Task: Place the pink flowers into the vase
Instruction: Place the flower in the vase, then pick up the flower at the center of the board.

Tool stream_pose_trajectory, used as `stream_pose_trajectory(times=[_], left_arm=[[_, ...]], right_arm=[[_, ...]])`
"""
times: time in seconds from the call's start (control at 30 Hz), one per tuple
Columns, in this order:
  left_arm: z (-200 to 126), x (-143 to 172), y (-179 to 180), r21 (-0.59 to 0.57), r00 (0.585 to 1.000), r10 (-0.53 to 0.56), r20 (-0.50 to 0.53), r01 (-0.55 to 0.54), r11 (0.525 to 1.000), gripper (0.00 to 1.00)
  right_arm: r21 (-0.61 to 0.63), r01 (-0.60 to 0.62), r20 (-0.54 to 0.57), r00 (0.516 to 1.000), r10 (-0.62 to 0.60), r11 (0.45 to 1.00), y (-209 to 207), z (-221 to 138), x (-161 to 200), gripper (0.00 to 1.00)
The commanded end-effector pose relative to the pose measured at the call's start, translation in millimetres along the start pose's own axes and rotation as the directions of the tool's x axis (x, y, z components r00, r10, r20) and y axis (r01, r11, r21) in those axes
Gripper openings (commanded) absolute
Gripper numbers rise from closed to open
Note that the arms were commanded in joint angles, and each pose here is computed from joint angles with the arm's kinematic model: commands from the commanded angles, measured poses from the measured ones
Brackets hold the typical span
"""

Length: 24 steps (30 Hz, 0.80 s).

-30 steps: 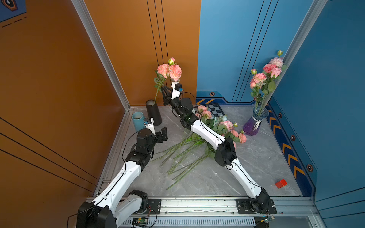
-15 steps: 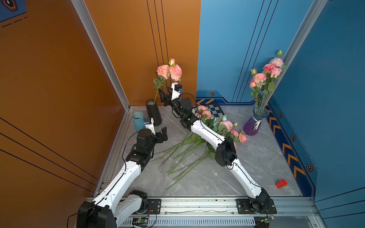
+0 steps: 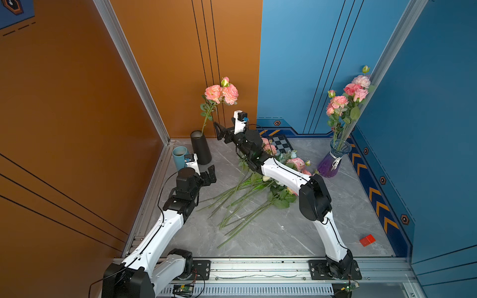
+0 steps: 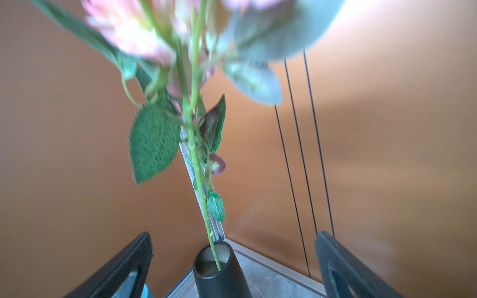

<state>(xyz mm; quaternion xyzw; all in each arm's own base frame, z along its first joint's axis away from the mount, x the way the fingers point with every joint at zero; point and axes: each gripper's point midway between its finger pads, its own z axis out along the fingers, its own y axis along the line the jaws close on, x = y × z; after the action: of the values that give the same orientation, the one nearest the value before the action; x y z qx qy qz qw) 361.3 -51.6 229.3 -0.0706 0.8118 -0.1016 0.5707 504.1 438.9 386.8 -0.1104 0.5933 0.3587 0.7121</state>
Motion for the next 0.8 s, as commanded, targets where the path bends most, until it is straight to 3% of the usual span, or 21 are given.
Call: stream_pose_trajectory(times=[0.0,0.17,0.37,0.53,0.77], left_arm=[[-2.2,-17.5,-3.6,0.028,0.999,-0.018,0.035,0.017,0.999,0.99],[-8.8,-32.8,-8.5,0.05,0.997,0.013,0.072,-0.017,0.999,0.99],[-24.7,-80.3,-35.1,0.111,0.977,0.111,0.18,-0.133,0.985,0.99],[-31.9,-119.0,-72.2,0.163,0.919,0.274,0.283,-0.328,0.93,0.99],[-27.1,-178.0,-83.5,0.058,0.829,0.392,0.399,-0.449,0.892,0.99]], right_arm=[[0.026,0.001,0.089,0.996,-0.003,1.0,-3.2,-16.4,-45.0,1.0],[0.067,0.004,0.065,0.998,-0.009,0.998,-14.5,-40.8,-57.9,1.0],[0.12,0.029,0.006,1.0,-0.03,0.992,-23.8,-61.4,-60.8,1.0],[0.142,0.037,-0.008,0.999,-0.036,0.989,-26.6,-78.1,-64.3,1.0],[0.165,0.068,-0.027,0.998,-0.064,0.984,-31.1,-92.3,-65.7,1.0]])
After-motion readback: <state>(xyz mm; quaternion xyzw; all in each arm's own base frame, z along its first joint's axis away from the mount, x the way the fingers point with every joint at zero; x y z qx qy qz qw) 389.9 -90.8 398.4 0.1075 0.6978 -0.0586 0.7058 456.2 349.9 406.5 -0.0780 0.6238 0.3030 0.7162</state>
